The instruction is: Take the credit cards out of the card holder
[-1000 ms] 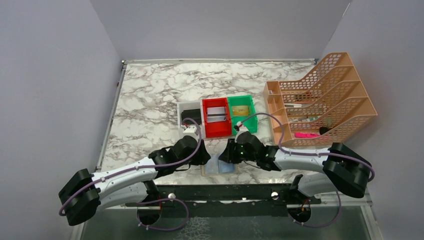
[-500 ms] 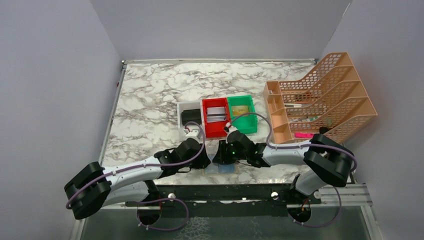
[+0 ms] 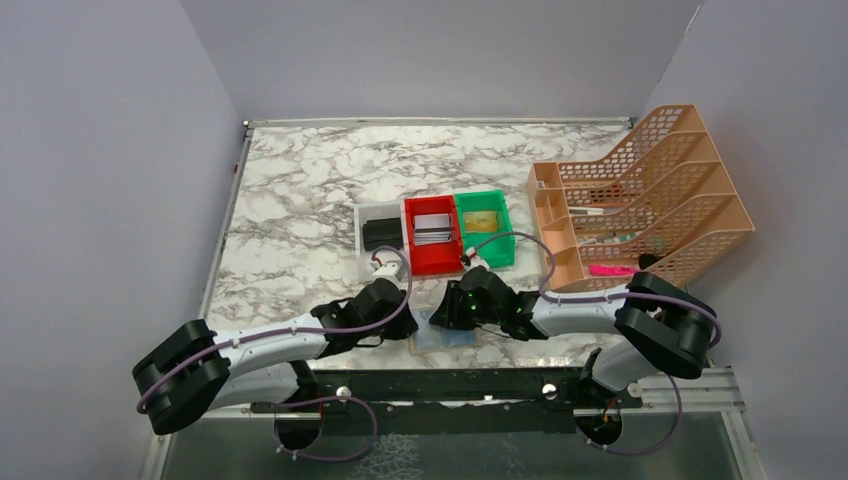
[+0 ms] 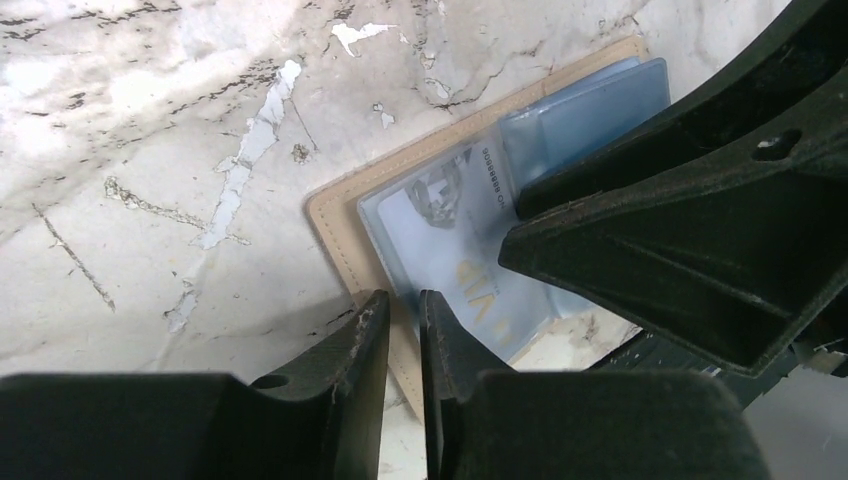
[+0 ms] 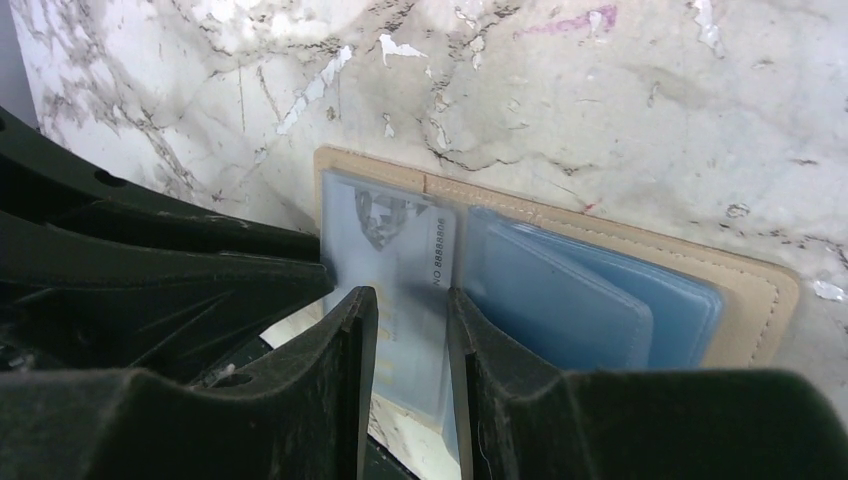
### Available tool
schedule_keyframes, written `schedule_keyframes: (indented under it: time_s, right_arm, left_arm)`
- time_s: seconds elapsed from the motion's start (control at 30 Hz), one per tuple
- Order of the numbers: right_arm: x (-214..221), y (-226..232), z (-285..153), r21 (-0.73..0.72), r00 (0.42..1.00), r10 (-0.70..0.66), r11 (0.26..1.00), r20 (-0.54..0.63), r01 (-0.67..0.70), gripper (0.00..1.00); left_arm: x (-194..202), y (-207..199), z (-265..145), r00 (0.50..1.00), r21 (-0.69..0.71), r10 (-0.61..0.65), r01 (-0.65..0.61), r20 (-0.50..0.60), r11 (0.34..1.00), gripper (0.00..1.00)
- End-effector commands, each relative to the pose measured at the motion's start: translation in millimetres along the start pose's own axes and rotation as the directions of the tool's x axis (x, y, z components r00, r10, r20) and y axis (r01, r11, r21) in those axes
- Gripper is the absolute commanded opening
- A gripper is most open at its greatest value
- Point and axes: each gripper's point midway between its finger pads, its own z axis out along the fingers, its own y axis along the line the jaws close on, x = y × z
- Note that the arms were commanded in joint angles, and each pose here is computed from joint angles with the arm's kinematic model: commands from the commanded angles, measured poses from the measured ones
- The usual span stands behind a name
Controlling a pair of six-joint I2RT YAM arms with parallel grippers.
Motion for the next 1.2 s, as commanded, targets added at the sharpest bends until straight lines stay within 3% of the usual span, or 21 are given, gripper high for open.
schedule_keyframes:
  time_s: [0.0, 0.2, 0.43, 0.67, 0.83, 0.97, 1.17]
  right_arm:
    - [4, -21, -3, 0.087, 1.000, 0.016, 0.996, 0.015, -0.017, 0.37]
    - [9, -10, -1, 0.034, 1.000, 0.019, 0.999, -0.016, -0.018, 0.34]
    - [9, 39, -14, -0.240, 0.999, 0.035, 0.970, -0.024, -0.040, 0.20]
    - [-3, 67, -32, -0.352, 1.000, 0.012, 0.936, 0.011, -0.007, 0.14]
    - [-12, 40, -30, -0.182, 0.999, 0.000, 0.983, 0.052, 0.009, 0.14]
    - [-12, 16, -26, -0.049, 0.998, -0.023, 0.998, 0.051, 0.026, 0.26]
    - [7, 14, -14, -0.067, 0.997, -0.066, 0.996, -0.048, 0.063, 0.31]
  left_arm:
    - [-1, -4, -5, 1.000, 0.030, 0.002, -0.003, 0.009, 1.000, 0.20]
    - [3, -5, -4, 1.000, 0.037, 0.013, -0.013, -0.008, 0.999, 0.15]
    - [7, -8, 2, 0.998, 0.046, 0.038, -0.035, -0.046, 0.998, 0.06]
    - [5, -10, 2, 0.999, 0.050, 0.036, -0.034, -0.035, 0.998, 0.04]
    - [-4, -17, -3, 1.000, 0.077, 0.025, -0.025, 0.000, 0.997, 0.01]
    - [-9, -23, -7, 0.999, 0.099, 0.027, -0.029, 0.019, 0.995, 0.01]
    - [-9, -25, -7, 1.000, 0.103, 0.028, -0.030, 0.013, 0.994, 0.00]
